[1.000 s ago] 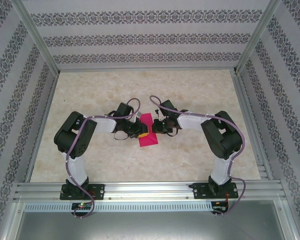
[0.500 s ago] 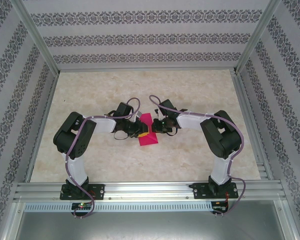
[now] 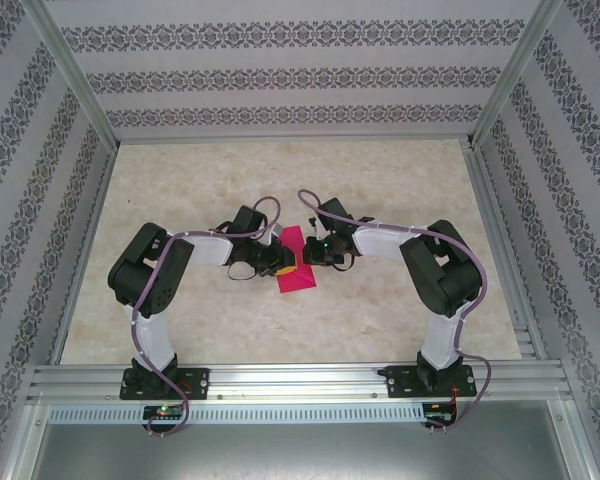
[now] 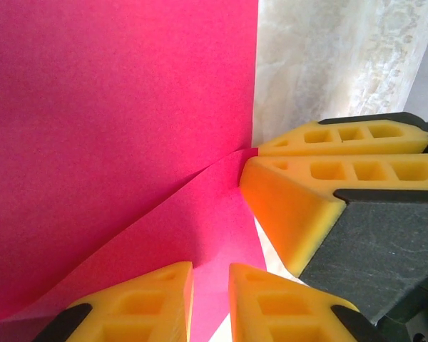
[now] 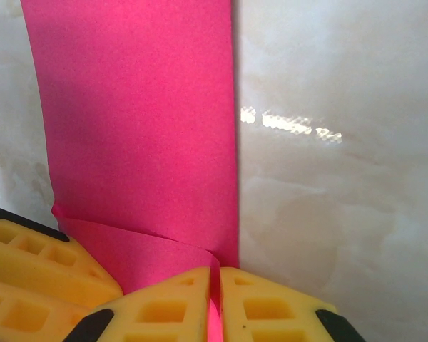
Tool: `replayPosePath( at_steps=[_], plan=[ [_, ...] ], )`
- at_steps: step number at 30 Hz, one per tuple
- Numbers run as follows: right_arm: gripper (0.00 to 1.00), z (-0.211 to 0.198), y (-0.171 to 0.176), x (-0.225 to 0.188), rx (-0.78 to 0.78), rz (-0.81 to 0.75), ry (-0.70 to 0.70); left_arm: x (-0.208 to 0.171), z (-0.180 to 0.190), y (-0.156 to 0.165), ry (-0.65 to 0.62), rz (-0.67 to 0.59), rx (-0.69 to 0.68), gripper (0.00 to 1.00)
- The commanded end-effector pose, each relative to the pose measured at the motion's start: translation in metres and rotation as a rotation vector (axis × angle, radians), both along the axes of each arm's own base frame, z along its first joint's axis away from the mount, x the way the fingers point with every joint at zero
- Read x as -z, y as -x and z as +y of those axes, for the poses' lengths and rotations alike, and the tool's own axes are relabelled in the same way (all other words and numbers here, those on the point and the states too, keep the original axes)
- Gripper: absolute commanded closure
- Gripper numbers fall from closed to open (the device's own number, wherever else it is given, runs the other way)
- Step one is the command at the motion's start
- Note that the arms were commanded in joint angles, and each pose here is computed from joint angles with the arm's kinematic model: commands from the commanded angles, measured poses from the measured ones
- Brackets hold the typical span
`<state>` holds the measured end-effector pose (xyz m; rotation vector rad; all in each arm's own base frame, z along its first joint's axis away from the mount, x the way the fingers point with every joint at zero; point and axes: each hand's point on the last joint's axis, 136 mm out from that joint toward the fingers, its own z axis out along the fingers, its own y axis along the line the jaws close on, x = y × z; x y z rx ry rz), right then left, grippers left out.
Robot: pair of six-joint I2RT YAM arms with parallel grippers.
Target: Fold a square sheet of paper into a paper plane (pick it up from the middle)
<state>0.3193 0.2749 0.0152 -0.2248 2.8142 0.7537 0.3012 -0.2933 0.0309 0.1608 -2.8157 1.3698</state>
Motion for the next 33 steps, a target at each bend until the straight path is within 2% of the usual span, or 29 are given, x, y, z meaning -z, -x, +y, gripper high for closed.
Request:
replayPosePath(
  at_steps=[1, 17, 24, 29, 33],
  plan=[
    [0.87, 0.001, -0.005, 0.003, -0.004, -0.016, 0.022, 0.009, -0.002, 0.002, -0.035, 0.000, 0.021, 0.79],
    [0.86, -0.002, -0.006, -0.007, 0.025, -0.027, 0.023, 0.022, 0.003, 0.008, -0.123, 0.027, 0.029, 0.81],
    [0.75, -0.009, -0.005, -0.037, 0.091, -0.058, -0.011, 0.033, 0.012, 0.014, -0.198, 0.061, 0.024, 0.83],
    [0.75, -0.003, 0.016, -0.052, 0.098, -0.057, -0.088, 0.038, 0.022, 0.018, -0.271, 0.078, 0.012, 0.84],
    [0.80, 0.008, 0.039, -0.048, 0.051, -0.023, -0.092, 0.037, 0.021, 0.018, -0.274, 0.073, 0.012, 0.84]
  ],
)
